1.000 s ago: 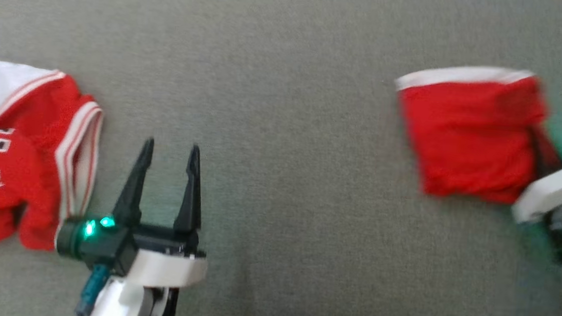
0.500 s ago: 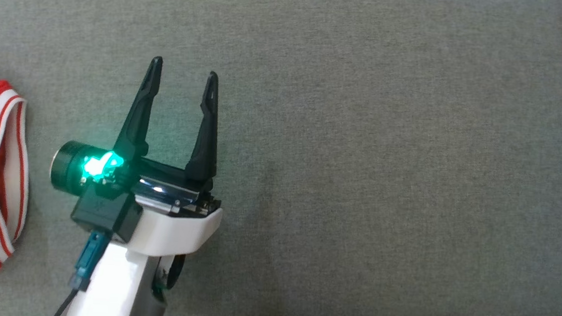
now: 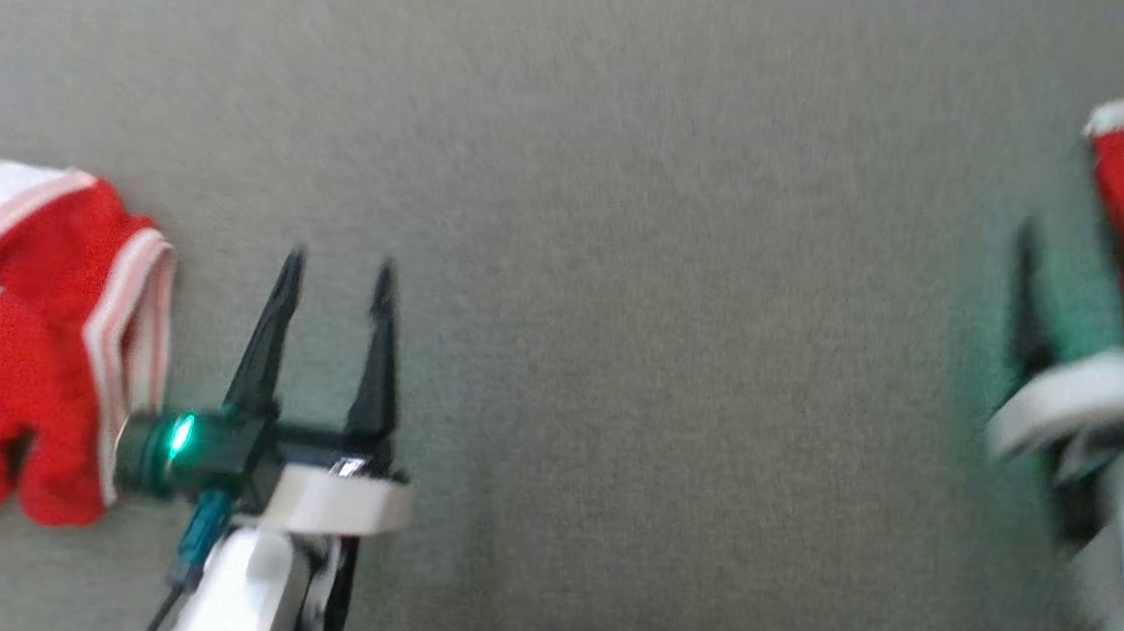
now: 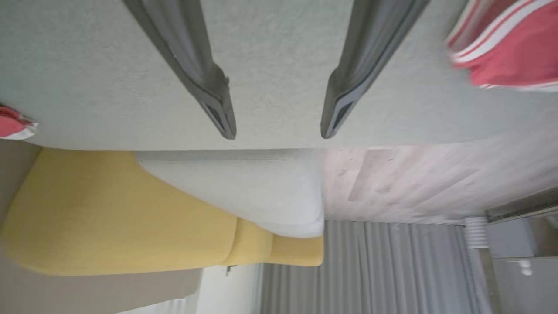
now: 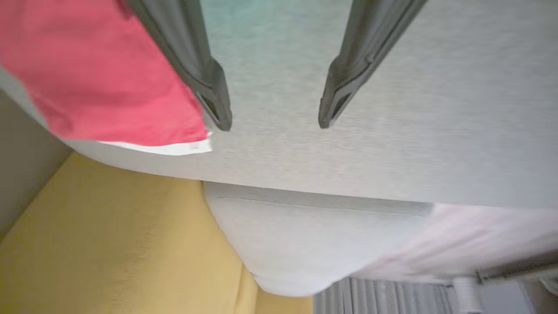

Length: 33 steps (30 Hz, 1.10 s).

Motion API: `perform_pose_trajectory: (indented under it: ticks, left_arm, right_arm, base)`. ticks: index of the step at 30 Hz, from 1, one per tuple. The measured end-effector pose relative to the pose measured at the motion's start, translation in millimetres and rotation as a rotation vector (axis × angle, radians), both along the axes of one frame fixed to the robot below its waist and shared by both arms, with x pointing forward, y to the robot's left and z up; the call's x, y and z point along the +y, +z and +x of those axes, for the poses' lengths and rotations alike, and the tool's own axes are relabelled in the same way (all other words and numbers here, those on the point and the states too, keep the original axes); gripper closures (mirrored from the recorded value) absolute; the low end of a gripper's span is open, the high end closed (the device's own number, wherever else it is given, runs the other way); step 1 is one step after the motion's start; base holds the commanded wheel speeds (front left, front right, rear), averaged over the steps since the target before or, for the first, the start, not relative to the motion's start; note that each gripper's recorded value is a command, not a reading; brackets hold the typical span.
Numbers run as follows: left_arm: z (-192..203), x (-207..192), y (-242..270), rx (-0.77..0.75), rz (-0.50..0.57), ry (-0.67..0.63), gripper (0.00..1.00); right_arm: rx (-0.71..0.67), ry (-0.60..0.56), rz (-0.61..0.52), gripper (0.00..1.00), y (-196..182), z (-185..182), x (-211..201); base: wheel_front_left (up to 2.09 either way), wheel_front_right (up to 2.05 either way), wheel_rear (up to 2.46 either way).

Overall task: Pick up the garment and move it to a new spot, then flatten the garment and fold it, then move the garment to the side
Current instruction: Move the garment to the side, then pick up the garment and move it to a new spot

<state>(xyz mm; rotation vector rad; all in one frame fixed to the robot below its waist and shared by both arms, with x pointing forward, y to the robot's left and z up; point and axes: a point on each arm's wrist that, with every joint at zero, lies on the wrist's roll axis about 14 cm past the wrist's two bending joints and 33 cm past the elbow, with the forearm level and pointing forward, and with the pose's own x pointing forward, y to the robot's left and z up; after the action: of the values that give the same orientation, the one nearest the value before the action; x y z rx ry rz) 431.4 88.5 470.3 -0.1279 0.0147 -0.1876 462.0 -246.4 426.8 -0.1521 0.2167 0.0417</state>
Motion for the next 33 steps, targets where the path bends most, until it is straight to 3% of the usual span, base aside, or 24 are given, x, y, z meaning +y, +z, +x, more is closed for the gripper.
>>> perform_pose_trajectory:
  ticks: [6,9,14,19,33]
  left_arm:
    - [-46.8,35.3,-1.8,0.037,0.033,0.103,0.0]
    - [-67.8,49.4,2.8,0.022,0.064,0.14,0.0]
    - [-94.8,64.6,14.4,-0.023,0.093,0.182,0.0]
    - [-109.0,70.0,8.7,-0.008,0.088,0.194,0.0]
    - [-117.2,85.2,6.4,-0.001,0.084,0.237,0.0]
  right_arm:
    - [-0.055,0.082,0.225,0.0,13.0,-63.6,80.7]
    - [-0.102,0.11,0.275,0.0,28.8,-86.0,99.9]
    - [-0.176,0.137,0.28,0.0,51.7,-109.7,109.1]
    - [-0.159,0.148,0.265,0.0,44.8,-123.8,112.4]
    - [-0.144,0.167,0.264,0.0,40.7,-126.4,120.4]
  base:
    - [0.0,0.0,0.0]
    - [0.0,0.0,0.0]
    - [0.0,0.0,0.0]
    - [0.0,0.0,0.0]
    - [0.0,0.0,0.0]
